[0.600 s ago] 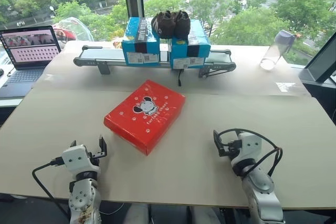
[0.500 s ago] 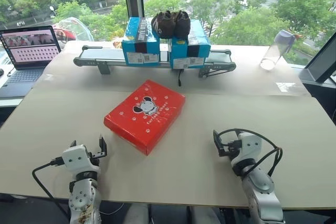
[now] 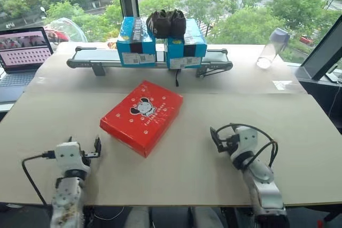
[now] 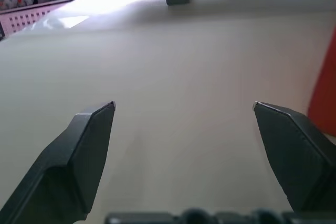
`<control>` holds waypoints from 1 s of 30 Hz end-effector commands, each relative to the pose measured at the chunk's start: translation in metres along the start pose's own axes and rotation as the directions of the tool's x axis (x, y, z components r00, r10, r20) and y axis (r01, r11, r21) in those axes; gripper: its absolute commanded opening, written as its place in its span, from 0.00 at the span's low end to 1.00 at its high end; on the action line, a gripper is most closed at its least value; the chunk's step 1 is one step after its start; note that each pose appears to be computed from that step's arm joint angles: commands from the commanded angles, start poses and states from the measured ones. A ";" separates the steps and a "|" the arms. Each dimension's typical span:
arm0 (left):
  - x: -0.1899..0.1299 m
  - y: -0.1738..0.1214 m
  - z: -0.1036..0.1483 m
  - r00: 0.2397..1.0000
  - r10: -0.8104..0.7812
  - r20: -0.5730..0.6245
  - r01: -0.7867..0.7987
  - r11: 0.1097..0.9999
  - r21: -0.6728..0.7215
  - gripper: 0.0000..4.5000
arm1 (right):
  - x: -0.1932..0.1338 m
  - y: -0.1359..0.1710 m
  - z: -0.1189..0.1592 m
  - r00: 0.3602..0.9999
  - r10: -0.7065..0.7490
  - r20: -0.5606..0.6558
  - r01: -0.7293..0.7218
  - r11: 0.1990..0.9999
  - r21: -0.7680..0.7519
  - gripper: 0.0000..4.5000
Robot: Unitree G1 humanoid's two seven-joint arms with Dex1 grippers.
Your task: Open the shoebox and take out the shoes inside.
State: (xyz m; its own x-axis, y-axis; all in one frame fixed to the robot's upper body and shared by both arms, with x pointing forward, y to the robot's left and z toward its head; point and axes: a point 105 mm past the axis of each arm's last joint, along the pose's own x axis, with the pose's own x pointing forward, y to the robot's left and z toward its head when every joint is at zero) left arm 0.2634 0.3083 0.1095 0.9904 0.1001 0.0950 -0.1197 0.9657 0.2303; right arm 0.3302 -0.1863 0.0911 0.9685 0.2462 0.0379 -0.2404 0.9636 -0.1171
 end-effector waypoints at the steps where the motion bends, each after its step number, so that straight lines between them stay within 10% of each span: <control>1: 0.006 0.046 0.052 0.994 -0.013 0.111 0.010 1.000 0.023 1.00 | 0.012 -0.013 0.019 0.998 0.029 0.047 -0.029 1.000 -0.010 0.99; 11: -0.001 0.002 0.133 0.789 -0.614 0.012 0.612 0.788 0.068 1.00 | 0.031 0.023 0.043 0.897 0.436 -0.067 -0.440 0.895 -0.068 0.99; 23: -0.007 -0.008 0.159 0.720 -0.689 0.088 0.690 0.724 0.025 1.00 | -0.006 0.035 0.052 0.647 0.717 -0.259 -0.742 0.670 0.004 0.99; 30: -0.012 -0.010 0.177 0.683 -0.708 0.178 0.717 0.697 0.024 1.00 | -0.009 0.034 0.052 0.614 0.735 -0.288 -0.761 0.648 0.032 0.99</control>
State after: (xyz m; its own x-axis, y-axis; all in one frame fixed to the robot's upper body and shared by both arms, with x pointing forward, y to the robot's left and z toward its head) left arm 0.2468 0.2588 0.2627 0.7690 -0.6386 0.0293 0.6182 0.7545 0.2203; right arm 0.3097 -0.1493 0.1284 0.4404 0.8223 -0.3604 -0.8893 0.4546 -0.0496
